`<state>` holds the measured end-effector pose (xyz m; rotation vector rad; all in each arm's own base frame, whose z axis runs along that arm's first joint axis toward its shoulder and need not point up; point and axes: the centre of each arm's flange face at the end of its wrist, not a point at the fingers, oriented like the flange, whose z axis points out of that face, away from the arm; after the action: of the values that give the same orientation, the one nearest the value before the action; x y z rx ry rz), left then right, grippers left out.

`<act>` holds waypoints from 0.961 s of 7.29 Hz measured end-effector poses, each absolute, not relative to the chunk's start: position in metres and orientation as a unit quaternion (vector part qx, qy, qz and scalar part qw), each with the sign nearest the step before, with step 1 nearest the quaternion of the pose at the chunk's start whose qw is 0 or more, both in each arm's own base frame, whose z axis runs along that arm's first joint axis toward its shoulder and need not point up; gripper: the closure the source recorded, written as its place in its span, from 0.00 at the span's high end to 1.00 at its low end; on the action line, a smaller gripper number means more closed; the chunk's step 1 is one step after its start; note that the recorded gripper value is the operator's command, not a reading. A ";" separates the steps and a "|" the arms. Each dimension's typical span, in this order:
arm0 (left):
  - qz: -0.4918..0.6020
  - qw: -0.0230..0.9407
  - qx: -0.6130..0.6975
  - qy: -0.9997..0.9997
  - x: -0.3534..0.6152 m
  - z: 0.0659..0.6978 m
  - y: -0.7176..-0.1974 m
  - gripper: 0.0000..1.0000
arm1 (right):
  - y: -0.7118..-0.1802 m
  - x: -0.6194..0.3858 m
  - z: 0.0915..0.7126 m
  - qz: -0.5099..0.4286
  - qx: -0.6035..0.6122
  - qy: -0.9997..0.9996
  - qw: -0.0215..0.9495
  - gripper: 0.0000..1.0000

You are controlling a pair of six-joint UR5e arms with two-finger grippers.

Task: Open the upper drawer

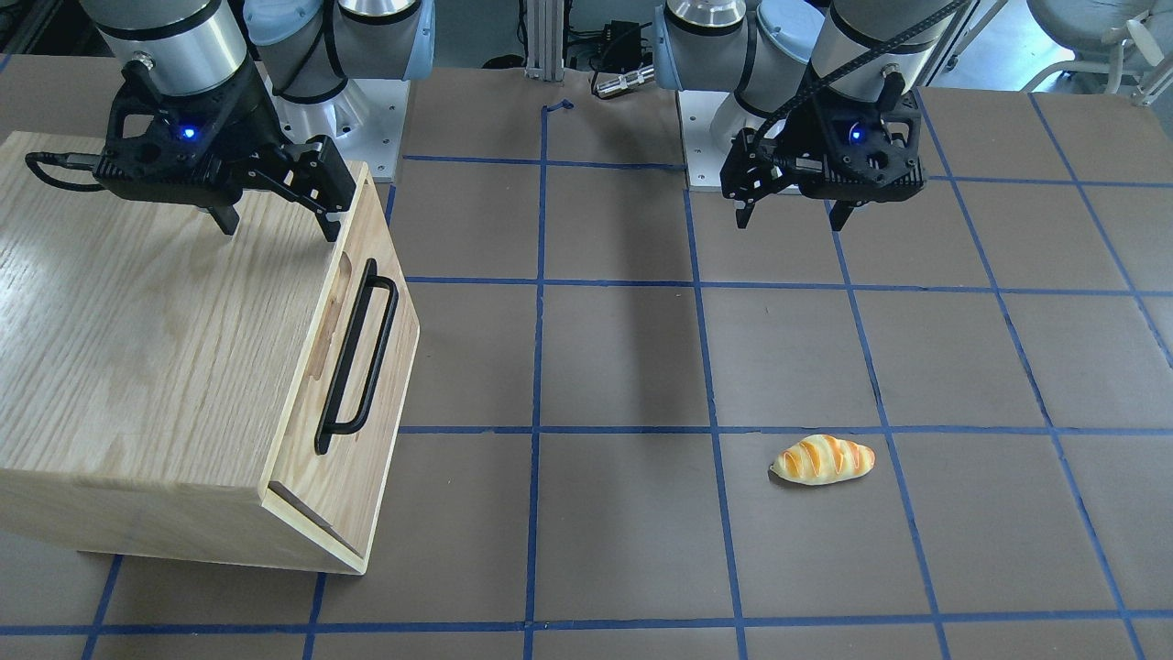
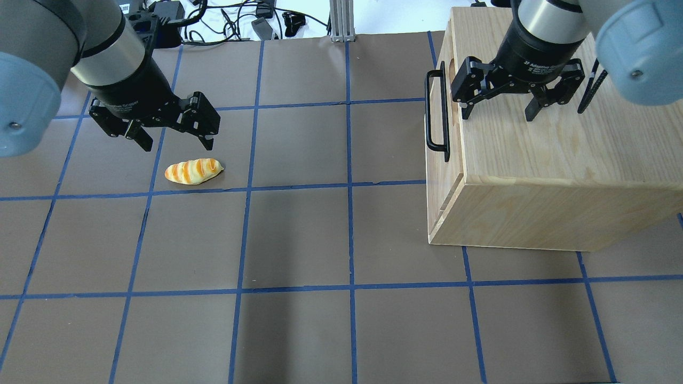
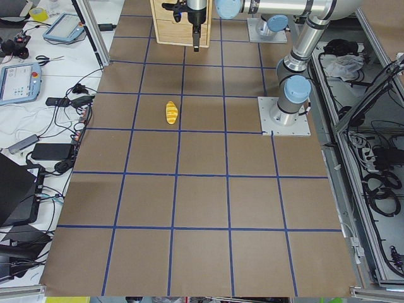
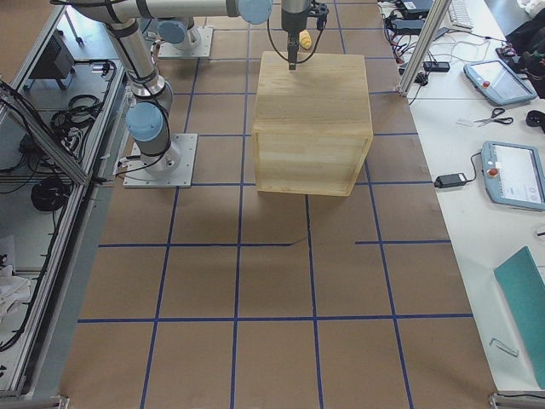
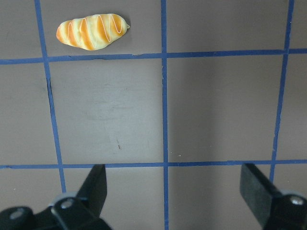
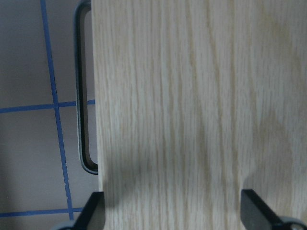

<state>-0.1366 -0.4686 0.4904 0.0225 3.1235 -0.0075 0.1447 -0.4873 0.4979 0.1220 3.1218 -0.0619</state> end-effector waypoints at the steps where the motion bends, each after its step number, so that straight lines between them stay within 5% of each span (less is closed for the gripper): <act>1: -0.002 0.009 0.007 1.000 -0.136 0.490 -0.468 1.00 | -0.487 0.145 0.498 -0.020 0.039 0.999 0.008 1.00; 7: 0.002 0.013 0.007 1.000 -0.136 0.486 -0.472 1.00 | -0.487 0.145 0.498 -0.020 0.039 0.999 0.008 1.00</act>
<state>-0.1356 -0.4721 0.4860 0.0207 3.1159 0.0060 0.1447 -0.4873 0.4978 0.1219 3.1216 -0.0616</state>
